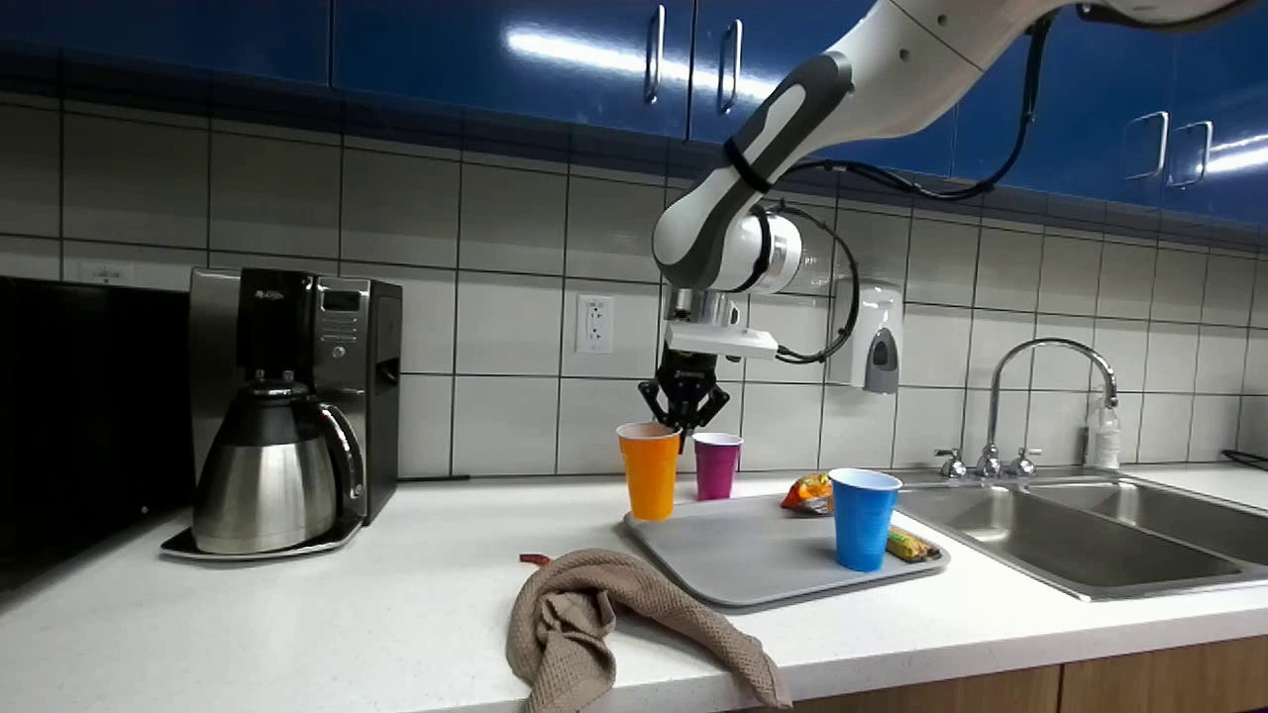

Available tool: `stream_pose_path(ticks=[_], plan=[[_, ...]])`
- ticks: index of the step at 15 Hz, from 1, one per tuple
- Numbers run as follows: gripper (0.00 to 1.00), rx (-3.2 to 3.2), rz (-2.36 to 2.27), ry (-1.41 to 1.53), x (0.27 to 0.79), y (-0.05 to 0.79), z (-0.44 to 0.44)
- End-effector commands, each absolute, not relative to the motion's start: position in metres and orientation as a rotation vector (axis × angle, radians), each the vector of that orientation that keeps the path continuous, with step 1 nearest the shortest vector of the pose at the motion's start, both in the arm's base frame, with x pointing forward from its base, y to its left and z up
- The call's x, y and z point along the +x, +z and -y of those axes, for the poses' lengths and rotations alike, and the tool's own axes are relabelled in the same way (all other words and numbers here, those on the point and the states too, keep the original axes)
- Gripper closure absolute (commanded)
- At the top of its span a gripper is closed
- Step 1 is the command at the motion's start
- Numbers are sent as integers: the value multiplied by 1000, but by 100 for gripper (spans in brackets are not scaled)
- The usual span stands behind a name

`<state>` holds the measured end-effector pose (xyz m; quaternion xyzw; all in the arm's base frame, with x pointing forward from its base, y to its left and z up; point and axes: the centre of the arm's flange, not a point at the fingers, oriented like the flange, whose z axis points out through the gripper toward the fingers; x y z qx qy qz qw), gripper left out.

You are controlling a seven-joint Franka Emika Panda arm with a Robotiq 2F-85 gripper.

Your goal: Move the cups onto the tray

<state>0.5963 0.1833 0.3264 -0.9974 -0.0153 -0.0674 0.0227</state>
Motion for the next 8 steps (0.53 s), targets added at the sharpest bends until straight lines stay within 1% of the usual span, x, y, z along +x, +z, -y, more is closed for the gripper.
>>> stream_pose_path(ticks=[1,8], plan=[[99,-3093,46,-187,585,330,-158],[99,-3109,12,-140,588,311,-126]])
